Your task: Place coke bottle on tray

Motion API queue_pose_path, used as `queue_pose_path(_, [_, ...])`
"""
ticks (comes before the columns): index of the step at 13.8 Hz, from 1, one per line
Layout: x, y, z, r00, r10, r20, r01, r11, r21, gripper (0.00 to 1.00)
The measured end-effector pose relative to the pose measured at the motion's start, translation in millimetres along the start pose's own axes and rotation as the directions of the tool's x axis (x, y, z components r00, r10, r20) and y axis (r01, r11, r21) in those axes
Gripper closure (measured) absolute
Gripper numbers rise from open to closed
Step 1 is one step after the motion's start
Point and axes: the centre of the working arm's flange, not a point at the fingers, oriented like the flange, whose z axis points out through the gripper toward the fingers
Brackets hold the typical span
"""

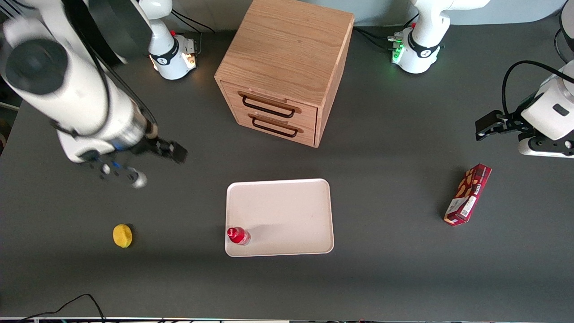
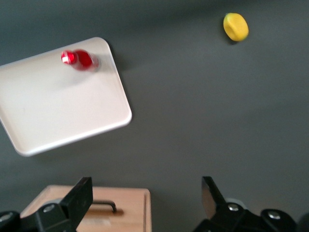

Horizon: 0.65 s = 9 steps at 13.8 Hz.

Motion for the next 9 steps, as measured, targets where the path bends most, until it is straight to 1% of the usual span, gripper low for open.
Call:
queue_pose_path(2, [-16.2, 64.9, -20.4, 0.999, -0.029, 0.029, 0.028, 0.999, 0.028, 0.00])
queue_pose_path(3, [-22.4, 96.9, -20.8, 0.998, -0.046, 0.033, 0.045, 0.998, 0.036, 0.00])
queue_pose_path(5, [-40.6, 142.8, -6.1, 0.999, -0.047, 0.015, 0.046, 0.998, 0.047, 0.00])
queue_pose_path(6, [-51.3, 157.1, 6.9, 0.999, -0.043, 0.002, 0.042, 0.997, 0.061, 0.00])
queue_pose_path(7, [-62.2, 167.5, 22.1, 0.999, -0.042, -0.005, 0.042, 0.997, 0.070, 0.00])
queue_pose_path(9, [-78.1, 177.3, 39.7, 0.999, -0.036, -0.012, 0.037, 0.997, 0.072, 0.00])
